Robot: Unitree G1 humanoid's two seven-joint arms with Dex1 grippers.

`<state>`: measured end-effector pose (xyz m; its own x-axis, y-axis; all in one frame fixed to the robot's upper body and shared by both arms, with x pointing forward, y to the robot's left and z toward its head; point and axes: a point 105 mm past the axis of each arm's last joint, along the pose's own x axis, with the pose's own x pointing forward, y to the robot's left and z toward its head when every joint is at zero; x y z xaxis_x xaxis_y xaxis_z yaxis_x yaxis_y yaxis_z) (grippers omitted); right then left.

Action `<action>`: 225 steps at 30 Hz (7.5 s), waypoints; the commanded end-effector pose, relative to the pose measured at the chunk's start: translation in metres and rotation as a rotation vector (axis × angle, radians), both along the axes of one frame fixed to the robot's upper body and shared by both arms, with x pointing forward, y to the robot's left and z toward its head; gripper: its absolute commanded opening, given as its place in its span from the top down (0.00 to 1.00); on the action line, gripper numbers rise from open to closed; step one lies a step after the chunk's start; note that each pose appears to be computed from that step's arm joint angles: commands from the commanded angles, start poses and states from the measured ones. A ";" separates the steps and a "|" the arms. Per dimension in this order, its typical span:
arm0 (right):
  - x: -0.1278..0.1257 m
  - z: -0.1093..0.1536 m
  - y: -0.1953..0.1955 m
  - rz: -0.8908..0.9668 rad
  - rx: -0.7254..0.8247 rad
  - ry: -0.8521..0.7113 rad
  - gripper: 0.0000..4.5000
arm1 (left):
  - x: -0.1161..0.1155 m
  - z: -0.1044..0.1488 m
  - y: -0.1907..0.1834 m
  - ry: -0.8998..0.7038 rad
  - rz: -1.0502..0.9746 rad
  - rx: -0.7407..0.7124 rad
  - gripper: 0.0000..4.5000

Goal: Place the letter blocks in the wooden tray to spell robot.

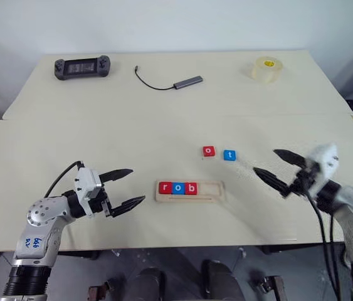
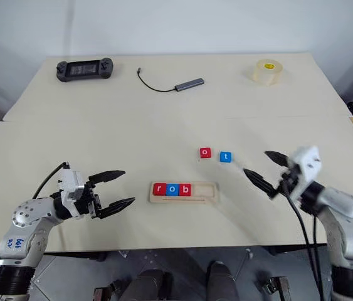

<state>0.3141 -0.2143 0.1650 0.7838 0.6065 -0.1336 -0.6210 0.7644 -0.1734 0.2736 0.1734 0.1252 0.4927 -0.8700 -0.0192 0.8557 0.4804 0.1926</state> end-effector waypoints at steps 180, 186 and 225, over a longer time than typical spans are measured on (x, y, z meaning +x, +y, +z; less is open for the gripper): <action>0.010 -0.030 0.102 0.554 -0.484 0.177 1.00 | -0.017 0.014 -0.026 -0.081 -0.114 0.013 0.00; 0.005 -0.026 0.111 0.588 -0.462 0.182 1.00 | -0.017 0.014 -0.025 -0.080 -0.106 0.013 0.00; -0.046 -0.020 -0.025 -0.206 0.018 -0.071 0.01 | 0.012 0.016 -0.023 -0.045 -0.172 -0.005 0.00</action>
<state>0.2642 -0.2503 0.1304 0.9086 0.4080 -0.0888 -0.4176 0.8901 -0.1827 0.2857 0.1498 0.1343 0.3407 -0.9401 -0.0127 0.9204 0.3307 0.2088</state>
